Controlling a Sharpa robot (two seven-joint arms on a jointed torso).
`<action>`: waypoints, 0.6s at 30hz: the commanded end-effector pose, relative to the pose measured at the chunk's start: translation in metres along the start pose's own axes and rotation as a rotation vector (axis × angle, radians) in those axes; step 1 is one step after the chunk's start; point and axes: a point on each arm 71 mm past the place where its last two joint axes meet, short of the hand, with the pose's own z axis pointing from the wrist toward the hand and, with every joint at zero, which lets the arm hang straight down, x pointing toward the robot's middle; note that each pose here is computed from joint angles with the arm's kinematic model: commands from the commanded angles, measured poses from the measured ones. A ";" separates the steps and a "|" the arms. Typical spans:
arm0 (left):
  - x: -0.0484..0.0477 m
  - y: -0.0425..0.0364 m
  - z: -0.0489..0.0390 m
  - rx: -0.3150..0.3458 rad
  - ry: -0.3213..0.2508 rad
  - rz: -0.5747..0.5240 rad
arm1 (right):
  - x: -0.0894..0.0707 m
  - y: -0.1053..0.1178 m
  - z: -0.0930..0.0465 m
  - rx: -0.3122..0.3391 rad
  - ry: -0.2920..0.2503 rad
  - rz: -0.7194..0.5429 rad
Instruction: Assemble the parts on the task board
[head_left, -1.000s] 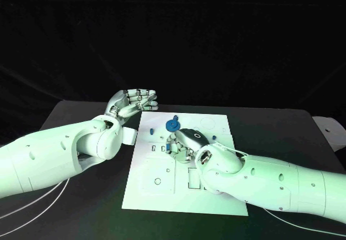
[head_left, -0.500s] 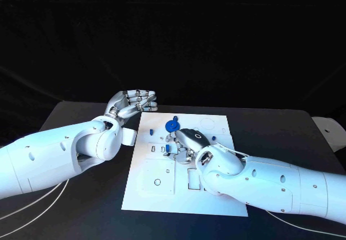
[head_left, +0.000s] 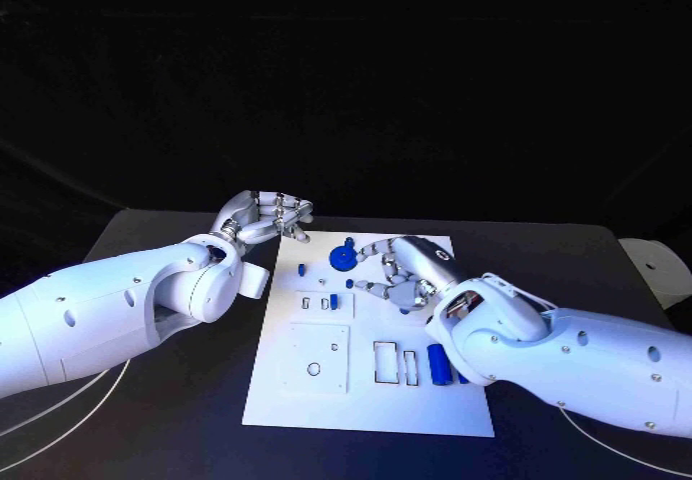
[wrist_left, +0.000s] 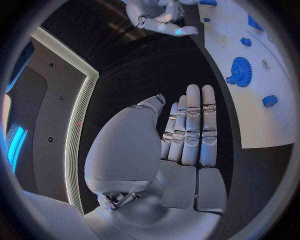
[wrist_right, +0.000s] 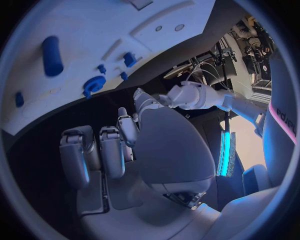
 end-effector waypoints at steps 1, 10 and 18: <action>0.0122 0.0137 -0.0001 -0.167 0.211 0.175 | -0.029 -0.012 -0.001 0.038 -0.040 0.235; 0.0191 0.0229 -0.0006 -0.343 0.352 0.519 | -0.088 -0.051 -0.011 0.178 -0.113 0.336; 0.0264 0.0165 0.0076 -0.479 0.404 0.743 | -0.103 -0.067 -0.017 0.237 -0.128 0.358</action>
